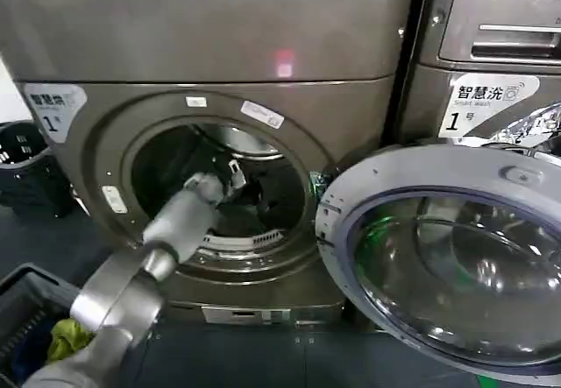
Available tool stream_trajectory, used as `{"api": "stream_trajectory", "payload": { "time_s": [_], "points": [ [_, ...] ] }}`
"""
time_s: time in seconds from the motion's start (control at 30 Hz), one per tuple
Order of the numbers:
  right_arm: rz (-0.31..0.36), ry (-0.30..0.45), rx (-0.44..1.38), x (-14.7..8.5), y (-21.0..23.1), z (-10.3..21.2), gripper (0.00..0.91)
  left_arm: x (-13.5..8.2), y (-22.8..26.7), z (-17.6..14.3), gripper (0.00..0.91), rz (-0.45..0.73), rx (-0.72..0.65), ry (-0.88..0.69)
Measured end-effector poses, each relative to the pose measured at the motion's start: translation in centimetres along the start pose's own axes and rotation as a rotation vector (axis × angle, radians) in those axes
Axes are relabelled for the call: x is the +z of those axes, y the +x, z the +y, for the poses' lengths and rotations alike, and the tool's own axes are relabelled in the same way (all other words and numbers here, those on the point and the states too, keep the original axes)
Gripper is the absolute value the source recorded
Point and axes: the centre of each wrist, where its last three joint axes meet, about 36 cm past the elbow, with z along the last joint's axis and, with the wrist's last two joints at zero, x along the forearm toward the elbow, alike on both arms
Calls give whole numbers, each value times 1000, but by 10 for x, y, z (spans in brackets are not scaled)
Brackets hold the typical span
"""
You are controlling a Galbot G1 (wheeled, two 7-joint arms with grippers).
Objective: Grasp the clothes from the dryer.
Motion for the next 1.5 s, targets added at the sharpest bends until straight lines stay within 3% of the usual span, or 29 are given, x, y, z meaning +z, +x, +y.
{"api": "stream_trajectory", "payload": {
  "time_s": [0.3,0.57,0.6,0.63,0.67,0.77,1.0,1.23,1.5],
  "points": [
    [-2,10,-3,0,-1,1,907,10,-5,-7,907,163,60,7],
    [-1,15,-7,1,1,3,907,14,-14,-16,907,155,95,22],
    [-2,16,-7,1,1,3,907,14,-16,-18,569,148,102,23],
    [-2,17,-7,1,1,2,907,14,-17,-19,466,141,109,23],
    [-2,19,-7,1,1,2,907,14,-18,-20,137,133,117,23],
    [-4,21,-7,0,1,2,907,14,-21,-22,57,105,134,26],
    [-8,25,-10,-2,1,2,907,18,-23,-25,0,72,180,24],
    [-8,27,-5,-2,2,1,907,17,-27,-29,0,47,219,20],
    [-4,21,-3,1,4,2,907,23,-34,-39,0,-36,160,78]
  ]
}}
